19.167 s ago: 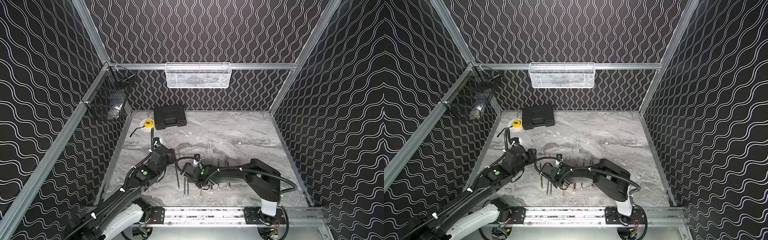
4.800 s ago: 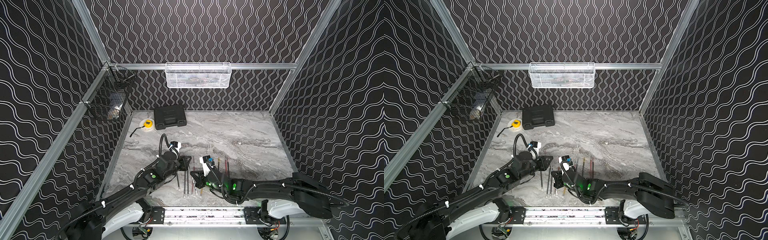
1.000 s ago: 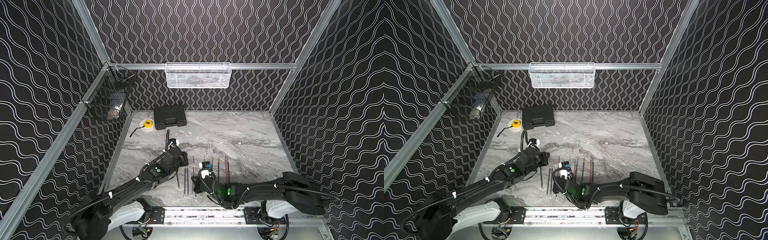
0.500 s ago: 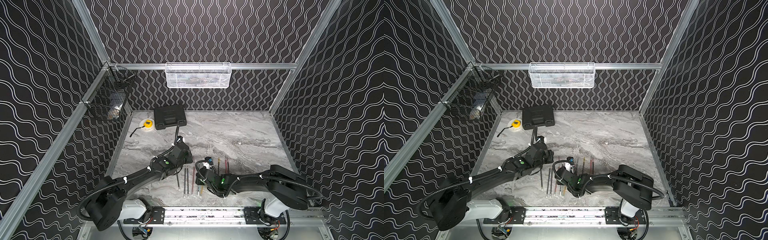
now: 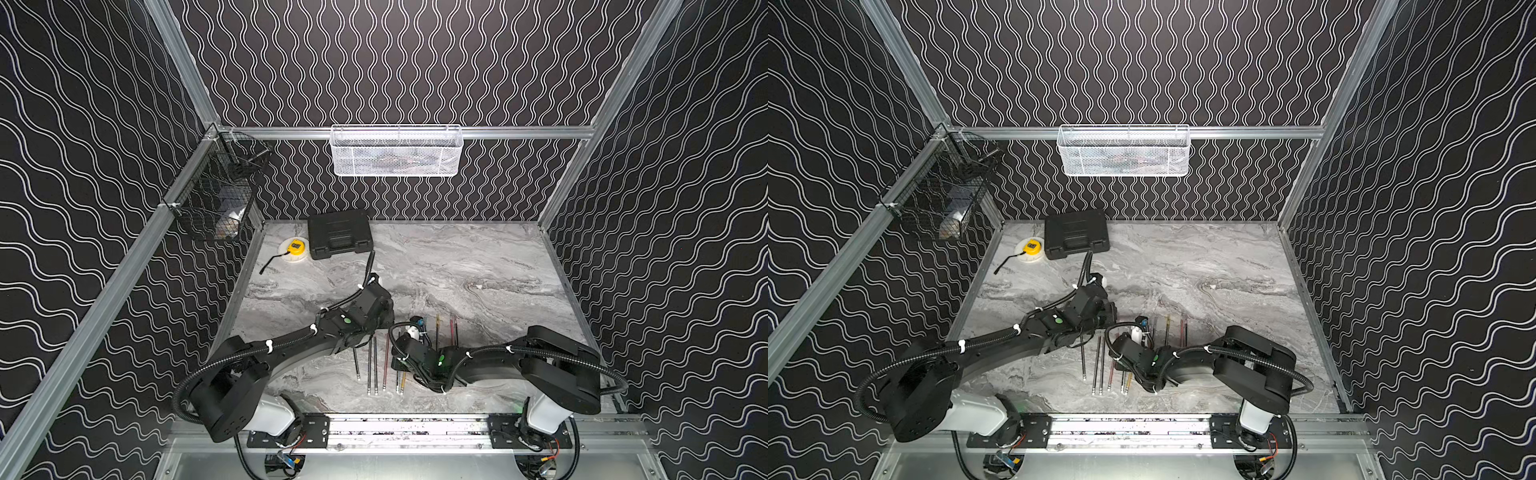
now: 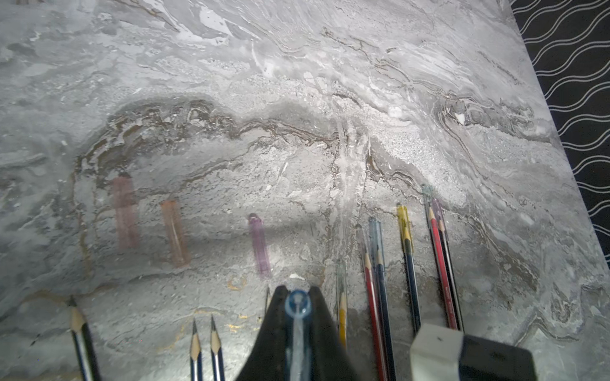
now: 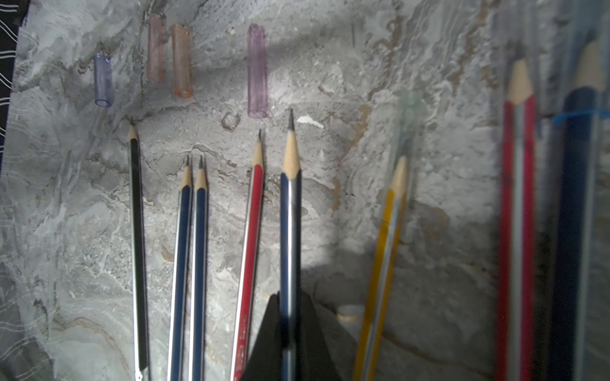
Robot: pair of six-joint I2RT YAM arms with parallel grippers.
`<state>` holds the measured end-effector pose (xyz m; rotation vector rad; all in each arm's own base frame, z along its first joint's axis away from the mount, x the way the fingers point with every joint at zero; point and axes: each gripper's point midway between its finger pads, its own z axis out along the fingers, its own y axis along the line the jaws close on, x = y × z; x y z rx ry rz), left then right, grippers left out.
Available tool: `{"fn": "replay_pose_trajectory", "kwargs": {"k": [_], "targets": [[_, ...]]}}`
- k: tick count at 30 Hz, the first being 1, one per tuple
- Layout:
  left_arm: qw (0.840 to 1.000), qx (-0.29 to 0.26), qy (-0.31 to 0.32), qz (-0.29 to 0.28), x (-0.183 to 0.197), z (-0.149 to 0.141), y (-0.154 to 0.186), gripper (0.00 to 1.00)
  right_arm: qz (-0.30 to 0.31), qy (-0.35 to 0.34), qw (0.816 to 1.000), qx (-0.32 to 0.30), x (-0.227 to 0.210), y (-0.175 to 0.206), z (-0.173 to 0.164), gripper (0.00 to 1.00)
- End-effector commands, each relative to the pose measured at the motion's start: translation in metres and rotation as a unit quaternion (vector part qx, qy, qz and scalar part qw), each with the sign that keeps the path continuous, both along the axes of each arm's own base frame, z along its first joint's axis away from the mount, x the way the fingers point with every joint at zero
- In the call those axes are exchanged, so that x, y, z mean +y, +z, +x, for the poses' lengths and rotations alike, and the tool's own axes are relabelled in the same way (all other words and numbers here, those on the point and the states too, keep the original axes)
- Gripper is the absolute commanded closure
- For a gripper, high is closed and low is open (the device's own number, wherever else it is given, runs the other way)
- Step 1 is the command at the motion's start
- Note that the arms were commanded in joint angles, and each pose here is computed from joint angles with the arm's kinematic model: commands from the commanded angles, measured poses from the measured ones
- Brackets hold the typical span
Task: Remove the protective cover of the pencils
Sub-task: Place the pencil at the center of the board.
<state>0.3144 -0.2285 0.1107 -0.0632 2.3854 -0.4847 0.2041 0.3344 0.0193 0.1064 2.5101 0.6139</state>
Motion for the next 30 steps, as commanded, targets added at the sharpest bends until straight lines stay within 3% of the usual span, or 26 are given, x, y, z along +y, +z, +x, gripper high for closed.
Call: {"fn": "replay_pose_trajectory", "kwargs": {"k": [1, 6, 16, 23, 30], "targets": [[1.0, -0.005, 0.002, 0.012, 0.001, 0.001, 0.0, 0.96, -0.001, -0.005, 1.0, 0.013, -0.001, -0.003, -0.002, 0.94], [1.0, -0.006, 0.0, 0.015, -0.001, 0.0, -0.001, 0.96, -0.003, -0.013, 1.0, 0.01, -0.005, -0.005, -0.001, 0.82], [1.0, -0.005, -0.009, 0.006, -0.006, -0.005, -0.002, 0.96, -0.006, -0.012, 1.0, 0.021, -0.004, -0.008, -0.002, 0.84], [1.0, 0.0, -0.017, 0.013, -0.012, -0.003, -0.01, 0.96, 0.022, -0.008, 1.0, -0.01, -0.011, 0.016, -0.002, 0.84], [0.997, 0.021, -0.03, 0.062, -0.029, -0.001, -0.034, 0.95, 0.025, -0.016, 0.999, -0.036, -0.03, 0.036, -0.003, 0.8]]}}
